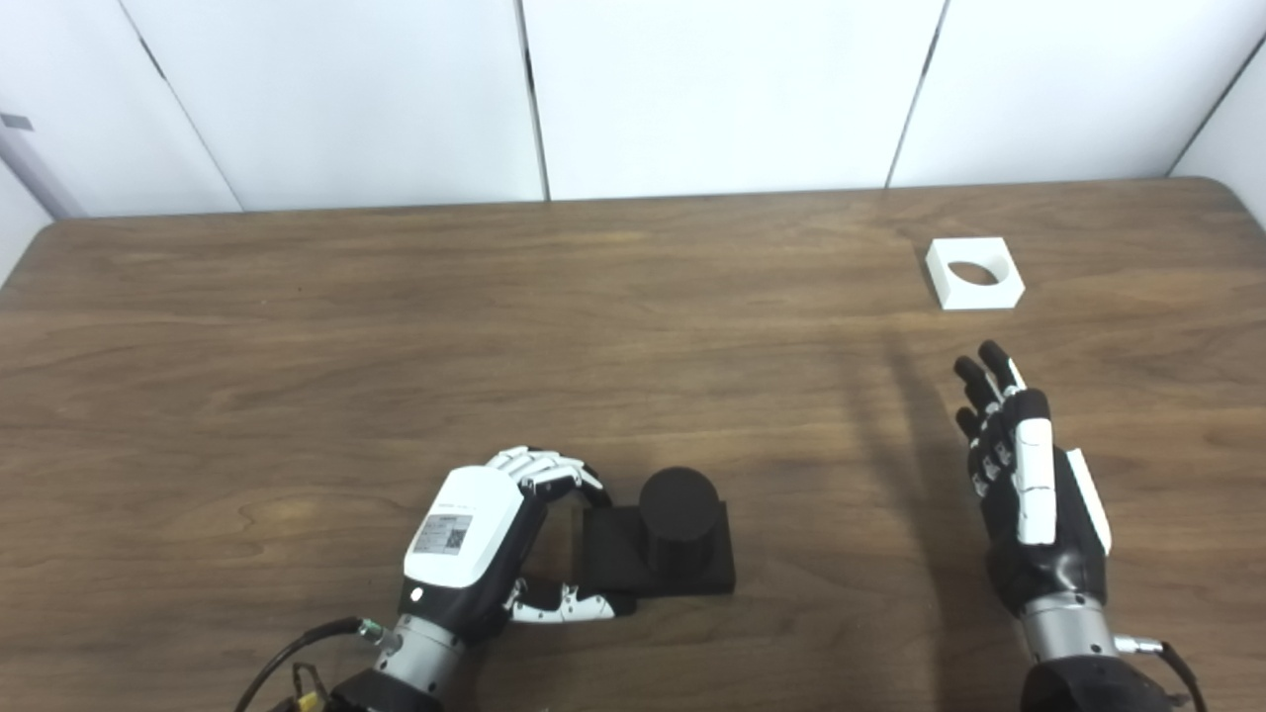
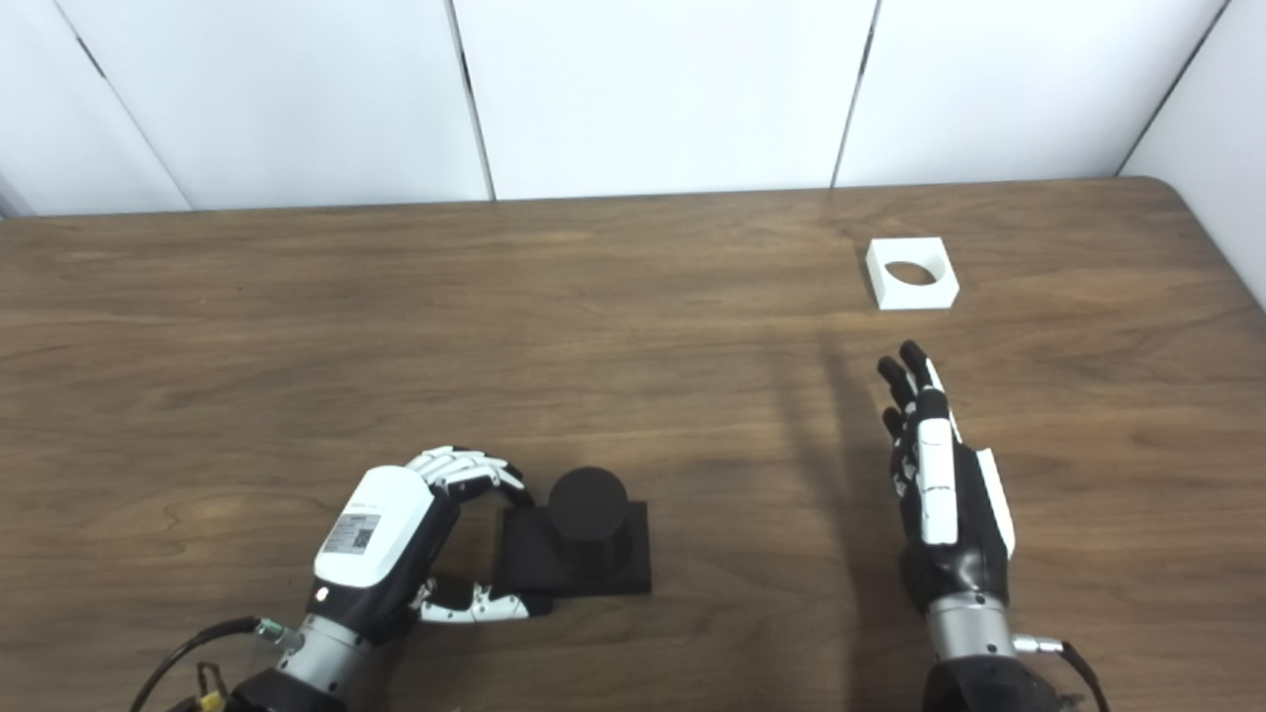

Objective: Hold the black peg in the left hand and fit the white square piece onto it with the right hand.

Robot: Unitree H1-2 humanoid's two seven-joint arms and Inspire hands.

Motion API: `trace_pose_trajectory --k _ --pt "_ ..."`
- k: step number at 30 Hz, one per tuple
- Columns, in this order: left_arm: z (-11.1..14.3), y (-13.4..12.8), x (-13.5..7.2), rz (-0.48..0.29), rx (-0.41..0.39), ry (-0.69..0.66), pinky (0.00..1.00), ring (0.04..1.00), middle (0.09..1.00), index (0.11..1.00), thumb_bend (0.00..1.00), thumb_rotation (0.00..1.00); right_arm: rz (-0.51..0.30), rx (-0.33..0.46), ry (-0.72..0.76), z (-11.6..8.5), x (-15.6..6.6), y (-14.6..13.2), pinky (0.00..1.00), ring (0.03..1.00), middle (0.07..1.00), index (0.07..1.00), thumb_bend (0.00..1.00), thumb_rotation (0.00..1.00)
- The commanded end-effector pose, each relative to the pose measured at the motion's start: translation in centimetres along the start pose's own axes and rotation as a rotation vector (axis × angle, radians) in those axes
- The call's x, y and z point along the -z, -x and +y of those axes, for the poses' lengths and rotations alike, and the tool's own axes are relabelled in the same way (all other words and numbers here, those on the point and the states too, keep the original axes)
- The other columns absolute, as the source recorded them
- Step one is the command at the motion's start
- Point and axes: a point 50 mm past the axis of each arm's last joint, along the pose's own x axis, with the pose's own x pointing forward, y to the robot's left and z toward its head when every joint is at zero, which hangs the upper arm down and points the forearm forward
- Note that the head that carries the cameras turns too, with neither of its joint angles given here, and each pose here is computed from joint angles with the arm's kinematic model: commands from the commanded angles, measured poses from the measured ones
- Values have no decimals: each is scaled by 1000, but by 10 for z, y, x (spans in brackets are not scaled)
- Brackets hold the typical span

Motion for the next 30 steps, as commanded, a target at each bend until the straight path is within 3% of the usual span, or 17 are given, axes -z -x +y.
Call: trace_pose_trajectory --k 1,3,5,6,11,15,24,28,30 --pt "1 4 5 47 27 -42 800 775 732 492 517 68 -57 13 -69 17 -10 3 1000 1000 936 962 555 1000" --pt "2 3 4 61 25 -46 800 770 736 495 521 77 -57 13 -67 17 -10 3 1000 1000 935 962 551 1000" --pt "3 2 3 75 22 -42 799 774 750 625 795 257 -58 12 -64 17 -10 3 1000 1000 936 963 549 1000" --pt "3 1 3 81 21 -34 795 778 758 659 839 317 -58 12 -63 16 -10 3 1000 1000 935 964 548 1000" --pt "7 -1 1 111 40 56 797 823 822 784 933 486 -61 7 -66 15 -9 2 1000 1000 936 971 541 1000" --pt "10 -2 1 120 73 78 839 858 859 856 962 502 -56 6 -74 15 -10 3 1000 1000 942 978 544 1000" --pt "13 -6 6 110 107 71 834 867 869 873 1000 504 -60 9 -75 14 -10 2 1000 999 940 978 531 1000" --pt "14 -7 8 104 120 74 840 872 870 851 1000 489 -63 11 -79 14 -10 2 1000 996 936 975 525 1000" --pt "14 -8 8 102 124 65 845 874 867 792 1000 433 -59 6 -88 14 -10 2 1000 999 944 979 532 1000"
